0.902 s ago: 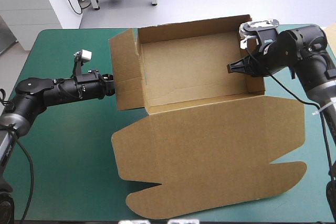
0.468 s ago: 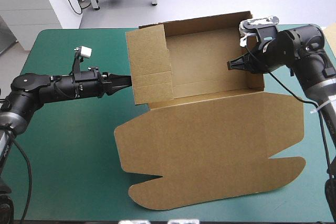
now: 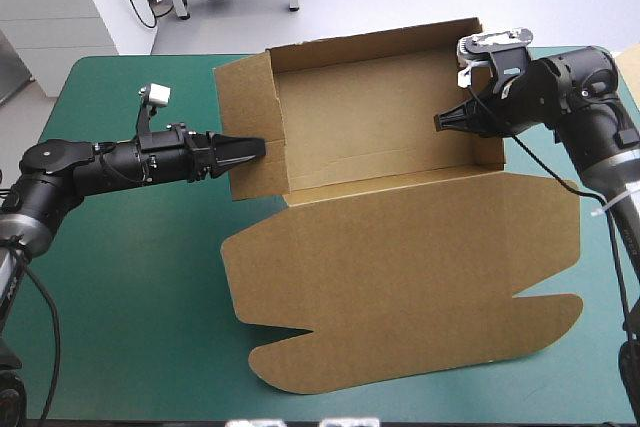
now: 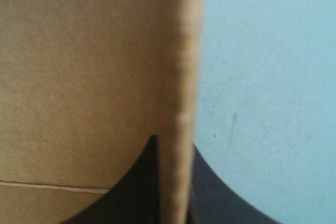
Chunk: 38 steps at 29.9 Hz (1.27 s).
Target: Fold the box
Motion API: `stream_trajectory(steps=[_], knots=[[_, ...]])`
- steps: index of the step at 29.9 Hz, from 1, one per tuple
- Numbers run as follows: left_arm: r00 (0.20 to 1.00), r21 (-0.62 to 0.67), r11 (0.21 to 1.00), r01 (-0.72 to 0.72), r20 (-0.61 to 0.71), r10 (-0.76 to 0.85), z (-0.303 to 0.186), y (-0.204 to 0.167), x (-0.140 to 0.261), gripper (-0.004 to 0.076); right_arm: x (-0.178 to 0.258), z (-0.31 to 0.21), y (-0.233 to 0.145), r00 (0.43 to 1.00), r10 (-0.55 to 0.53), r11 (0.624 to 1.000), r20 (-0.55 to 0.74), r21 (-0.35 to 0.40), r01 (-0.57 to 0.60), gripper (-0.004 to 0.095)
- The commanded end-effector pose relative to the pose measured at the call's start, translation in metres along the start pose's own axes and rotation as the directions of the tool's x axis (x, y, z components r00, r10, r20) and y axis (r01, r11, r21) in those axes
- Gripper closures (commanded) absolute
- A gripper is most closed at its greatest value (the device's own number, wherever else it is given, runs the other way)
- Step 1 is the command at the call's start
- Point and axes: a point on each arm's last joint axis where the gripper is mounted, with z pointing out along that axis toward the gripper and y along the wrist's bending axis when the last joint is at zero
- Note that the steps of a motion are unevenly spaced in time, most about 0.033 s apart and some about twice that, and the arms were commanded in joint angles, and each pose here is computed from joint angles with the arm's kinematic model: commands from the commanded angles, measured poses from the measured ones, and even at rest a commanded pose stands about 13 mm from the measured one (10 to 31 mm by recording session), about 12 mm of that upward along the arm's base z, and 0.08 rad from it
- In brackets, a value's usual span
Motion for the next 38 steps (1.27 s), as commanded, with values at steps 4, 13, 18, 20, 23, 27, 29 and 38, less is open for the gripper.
stream_trajectory(steps=[4, 13, 18, 20, 23, 27, 29, 38], knots=[[0.991, 0.109, 0.994, 0.015, 0.132, -0.029, -0.007, -0.027, -0.018, 0.0124, -0.009, -0.023, 0.001, 0.992, 0.016, 1.000, 0.126, -0.023, -0.014, 0.0927], [0.989, 0.074, 0.996, 0.048, 0.133, -0.058, 0.000, -0.025, -0.017, 0.0129, -0.013, -0.035, 0.025, 0.980, -0.017, 0.999, 0.198, -0.031, 0.023, 0.0924], [0.994, -0.031, 0.998, 0.057, 0.091, -0.054, 0.012, -0.024, -0.010, 0.0213, -0.016, -0.043, 0.037, 0.970, -0.044, 0.999, 0.240, 0.005, 0.044, 0.0921], [0.995, -0.063, 0.997, 0.045, 0.093, -0.039, 0.015, -0.026, -0.009, 0.0234, -0.017, -0.045, 0.038, 0.968, -0.053, 0.998, 0.247, 0.027, 0.048, 0.0921], [0.995, -0.115, 0.993, 0.023, 0.103, -0.012, 0.020, -0.032, -0.008, 0.0239, -0.018, -0.048, 0.040, 0.963, -0.070, 0.997, 0.259, 0.056, 0.058, 0.0921], [0.991, -0.234, 0.972, -0.005, 0.131, 0.037, 0.029, -0.041, -0.005, 0.0239, -0.019, -0.054, 0.044, 0.957, -0.085, 0.995, 0.277, 0.077, 0.066, 0.0921], [0.986, -0.279, 0.960, -0.015, 0.153, 0.060, 0.035, -0.045, -0.004, 0.0239, -0.020, -0.057, 0.046, 0.954, -0.093, 0.994, 0.287, 0.083, 0.072, 0.0921], [0.973, -0.352, 0.936, 0.026, 0.223, 0.057, 0.058, -0.037, -0.003, 0.0248, -0.018, -0.063, 0.059, 0.947, -0.143, 0.988, 0.287, 0.104, 0.118, 0.0921]])
